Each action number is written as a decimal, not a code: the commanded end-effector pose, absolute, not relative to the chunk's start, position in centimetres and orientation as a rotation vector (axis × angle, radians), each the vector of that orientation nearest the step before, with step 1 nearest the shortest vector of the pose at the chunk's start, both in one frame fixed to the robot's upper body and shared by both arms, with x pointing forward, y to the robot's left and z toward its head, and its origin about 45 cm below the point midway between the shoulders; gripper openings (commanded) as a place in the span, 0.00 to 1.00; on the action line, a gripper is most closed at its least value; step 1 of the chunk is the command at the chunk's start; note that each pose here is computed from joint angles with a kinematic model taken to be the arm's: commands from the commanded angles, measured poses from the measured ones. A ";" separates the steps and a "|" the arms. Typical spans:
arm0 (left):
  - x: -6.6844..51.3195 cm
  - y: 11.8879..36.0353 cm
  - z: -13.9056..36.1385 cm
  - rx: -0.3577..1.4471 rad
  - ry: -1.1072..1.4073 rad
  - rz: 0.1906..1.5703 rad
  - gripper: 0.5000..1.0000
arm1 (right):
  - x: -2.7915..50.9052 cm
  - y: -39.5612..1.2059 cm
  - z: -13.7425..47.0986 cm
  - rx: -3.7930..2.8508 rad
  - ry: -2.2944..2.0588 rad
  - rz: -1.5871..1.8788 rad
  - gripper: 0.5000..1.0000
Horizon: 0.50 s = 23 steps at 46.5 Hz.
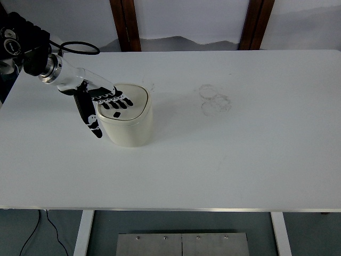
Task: Open trash can
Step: 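Lift the left hand upward, flipping the lid open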
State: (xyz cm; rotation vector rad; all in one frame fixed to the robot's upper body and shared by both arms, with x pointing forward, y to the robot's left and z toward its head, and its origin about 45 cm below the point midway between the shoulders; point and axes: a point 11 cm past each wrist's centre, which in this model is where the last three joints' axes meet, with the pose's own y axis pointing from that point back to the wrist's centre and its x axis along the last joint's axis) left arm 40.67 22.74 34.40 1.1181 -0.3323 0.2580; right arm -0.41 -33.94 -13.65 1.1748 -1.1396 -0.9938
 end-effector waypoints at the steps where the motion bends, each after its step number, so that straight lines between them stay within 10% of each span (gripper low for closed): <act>1: 40.8 22.9 34.8 1.113 -0.334 0.268 1.00 | -0.4 -33.9 -13.7 1.175 -1.140 -0.994 0.99; 23: 41.9 21.4 41.1 1.013 -0.400 0.358 1.00 | -0.4 -33.9 -13.7 1.175 -1.140 -0.994 0.99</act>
